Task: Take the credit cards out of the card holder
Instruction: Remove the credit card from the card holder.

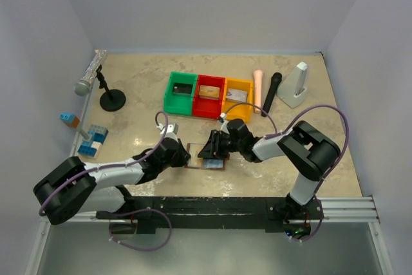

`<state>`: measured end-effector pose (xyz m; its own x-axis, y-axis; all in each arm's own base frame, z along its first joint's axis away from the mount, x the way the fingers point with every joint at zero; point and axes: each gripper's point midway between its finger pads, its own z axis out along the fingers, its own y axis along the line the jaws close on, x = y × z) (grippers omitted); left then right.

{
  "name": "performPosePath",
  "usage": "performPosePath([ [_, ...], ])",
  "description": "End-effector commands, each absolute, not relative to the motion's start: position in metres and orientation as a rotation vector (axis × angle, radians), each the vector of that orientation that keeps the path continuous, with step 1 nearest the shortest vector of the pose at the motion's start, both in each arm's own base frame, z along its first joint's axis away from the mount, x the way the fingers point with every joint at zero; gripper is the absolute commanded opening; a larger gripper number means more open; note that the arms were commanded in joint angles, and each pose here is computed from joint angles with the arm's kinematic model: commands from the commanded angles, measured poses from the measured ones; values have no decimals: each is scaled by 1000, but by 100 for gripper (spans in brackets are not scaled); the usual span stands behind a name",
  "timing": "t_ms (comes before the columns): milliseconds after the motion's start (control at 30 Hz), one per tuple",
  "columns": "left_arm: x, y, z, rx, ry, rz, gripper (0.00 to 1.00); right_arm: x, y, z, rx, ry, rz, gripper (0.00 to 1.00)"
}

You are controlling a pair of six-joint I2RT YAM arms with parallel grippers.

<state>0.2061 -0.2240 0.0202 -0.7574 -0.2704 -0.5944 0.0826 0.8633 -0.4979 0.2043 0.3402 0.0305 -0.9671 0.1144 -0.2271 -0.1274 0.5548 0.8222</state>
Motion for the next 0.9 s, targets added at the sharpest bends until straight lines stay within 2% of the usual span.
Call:
performPosePath([
  [0,185,-220,-1,-116,2436,-676,14,208,343,26,6,2502,1385,42],
  [333,180,-228,-4,-93,2447,-738,14,212,359,51,-42,2353,1569,42],
  [667,180,-241,7,-43,2421,-814,16,209,364,51,-81,2376,1591,40],
  [867,182,-241,16,-37,2396,-823,25,209,359,45,-69,2414,1541,40],
])
